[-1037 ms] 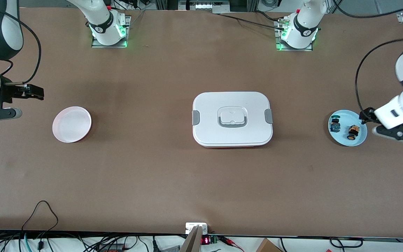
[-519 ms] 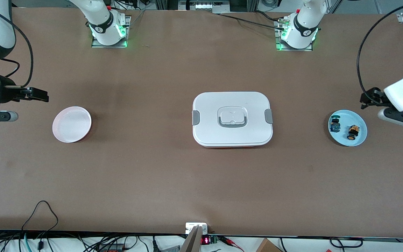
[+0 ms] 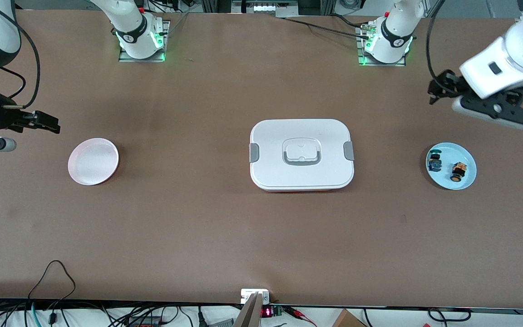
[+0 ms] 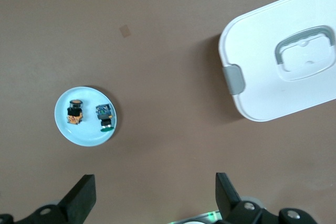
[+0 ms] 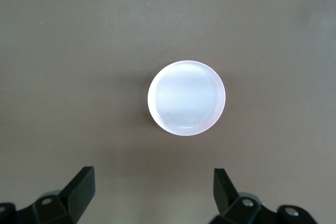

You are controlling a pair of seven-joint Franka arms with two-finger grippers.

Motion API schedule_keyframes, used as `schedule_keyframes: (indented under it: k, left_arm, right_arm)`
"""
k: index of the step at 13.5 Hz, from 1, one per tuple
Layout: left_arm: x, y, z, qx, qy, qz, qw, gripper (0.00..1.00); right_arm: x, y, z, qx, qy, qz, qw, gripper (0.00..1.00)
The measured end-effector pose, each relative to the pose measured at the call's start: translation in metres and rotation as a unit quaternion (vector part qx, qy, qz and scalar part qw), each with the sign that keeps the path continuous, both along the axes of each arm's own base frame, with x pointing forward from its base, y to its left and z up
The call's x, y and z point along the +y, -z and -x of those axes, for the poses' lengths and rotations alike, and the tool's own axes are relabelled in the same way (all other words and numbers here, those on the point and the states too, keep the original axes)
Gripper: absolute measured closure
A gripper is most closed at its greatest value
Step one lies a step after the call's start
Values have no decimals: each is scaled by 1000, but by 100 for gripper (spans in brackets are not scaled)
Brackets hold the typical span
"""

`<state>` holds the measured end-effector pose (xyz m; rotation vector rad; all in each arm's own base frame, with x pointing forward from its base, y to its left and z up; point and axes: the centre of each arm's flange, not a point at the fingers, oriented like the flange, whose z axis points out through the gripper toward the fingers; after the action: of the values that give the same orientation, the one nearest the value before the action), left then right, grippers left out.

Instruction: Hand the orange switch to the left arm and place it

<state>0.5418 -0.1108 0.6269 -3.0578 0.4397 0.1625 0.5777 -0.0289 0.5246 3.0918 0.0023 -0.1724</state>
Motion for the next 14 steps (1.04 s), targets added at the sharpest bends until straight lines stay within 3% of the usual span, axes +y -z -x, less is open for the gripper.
schedule_keyframes:
  k: [4, 8, 14]
  left_arm:
    - [23, 20, 6, 20, -45, -18, 999, 0]
    - [84, 62, -2, 21, -107, 5, 994, 0]
    - [66, 49, 7, 5, -104, 0, 995, 0]
  right_arm:
    - [0, 2, 16, 4, 0, -3, 1000, 0]
    - [1, -6, 20, -7, 0, -8, 1000, 0]
    - [4, -27, 16, -30, -2, -9, 1000, 0]
